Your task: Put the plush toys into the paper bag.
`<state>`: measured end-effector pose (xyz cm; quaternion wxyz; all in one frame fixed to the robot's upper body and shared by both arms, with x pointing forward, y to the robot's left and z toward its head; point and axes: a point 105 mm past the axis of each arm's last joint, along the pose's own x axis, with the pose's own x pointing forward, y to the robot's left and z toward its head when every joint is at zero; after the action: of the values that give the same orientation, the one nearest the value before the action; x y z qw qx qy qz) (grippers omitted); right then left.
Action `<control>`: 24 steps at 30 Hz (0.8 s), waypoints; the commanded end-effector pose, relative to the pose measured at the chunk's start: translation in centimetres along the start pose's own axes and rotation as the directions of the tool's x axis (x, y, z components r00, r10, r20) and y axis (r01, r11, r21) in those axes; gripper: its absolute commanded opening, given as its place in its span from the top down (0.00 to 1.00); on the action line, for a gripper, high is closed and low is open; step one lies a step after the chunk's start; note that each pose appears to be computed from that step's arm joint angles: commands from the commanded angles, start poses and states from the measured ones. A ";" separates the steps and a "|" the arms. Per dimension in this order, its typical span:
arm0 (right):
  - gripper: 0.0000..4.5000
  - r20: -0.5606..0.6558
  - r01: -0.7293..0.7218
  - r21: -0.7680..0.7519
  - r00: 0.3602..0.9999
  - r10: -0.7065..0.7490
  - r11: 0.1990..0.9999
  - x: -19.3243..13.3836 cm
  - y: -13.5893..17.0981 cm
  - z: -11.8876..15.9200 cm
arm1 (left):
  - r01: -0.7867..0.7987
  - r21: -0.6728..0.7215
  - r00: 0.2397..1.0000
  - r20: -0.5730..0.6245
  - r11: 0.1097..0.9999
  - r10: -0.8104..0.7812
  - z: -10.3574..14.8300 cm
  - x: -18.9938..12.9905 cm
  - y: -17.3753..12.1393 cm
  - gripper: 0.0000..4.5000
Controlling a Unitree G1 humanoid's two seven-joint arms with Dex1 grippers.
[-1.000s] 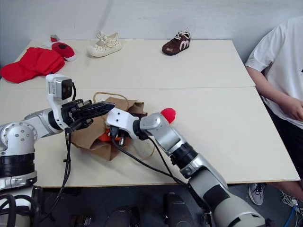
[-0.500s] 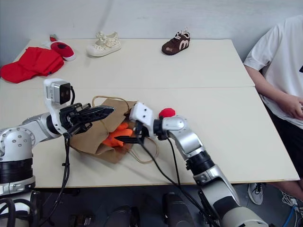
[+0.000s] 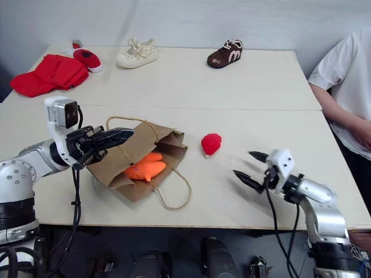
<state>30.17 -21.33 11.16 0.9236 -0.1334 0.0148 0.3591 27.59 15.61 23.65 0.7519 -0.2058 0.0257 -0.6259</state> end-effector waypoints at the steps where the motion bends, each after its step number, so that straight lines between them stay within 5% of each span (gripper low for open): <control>1: 0.01 0.050 -0.003 -0.067 0.999 0.007 0.998 1.6 -0.4 2.2 | 0.014 0.058 1.000 0.021 0.998 -0.015 0.6 0.5 -0.4 1.00; 9: 0.01 0.016 -0.141 -0.049 0.990 0.142 0.989 10.2 0.4 6.3 | 0.016 0.075 1.000 0.011 0.997 -0.017 0.6 1.1 0.0 1.00; 13: 0.01 -0.097 -0.106 -0.023 0.990 0.104 0.994 13.5 -0.2 5.5 | 0.017 0.080 1.000 0.010 0.997 -0.018 0.6 1.3 0.0 1.00; 16: 0.13 -0.165 -0.129 0.000 0.978 0.127 0.992 14.6 0.0 4.7 | 0.019 0.083 1.000 0.004 0.996 -0.019 0.5 1.4 -0.1 1.00; 24: 0.72 -0.199 -0.295 0.127 0.928 0.316 0.947 11.3 1.8 5.4 | 0.013 0.083 1.000 -0.003 0.996 -0.013 0.5 1.3 -0.2 1.00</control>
<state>38.00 -11.18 14.29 0.8657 -0.1318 0.1448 0.4607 28.25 14.57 23.58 0.7577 -0.1905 0.0159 -0.6240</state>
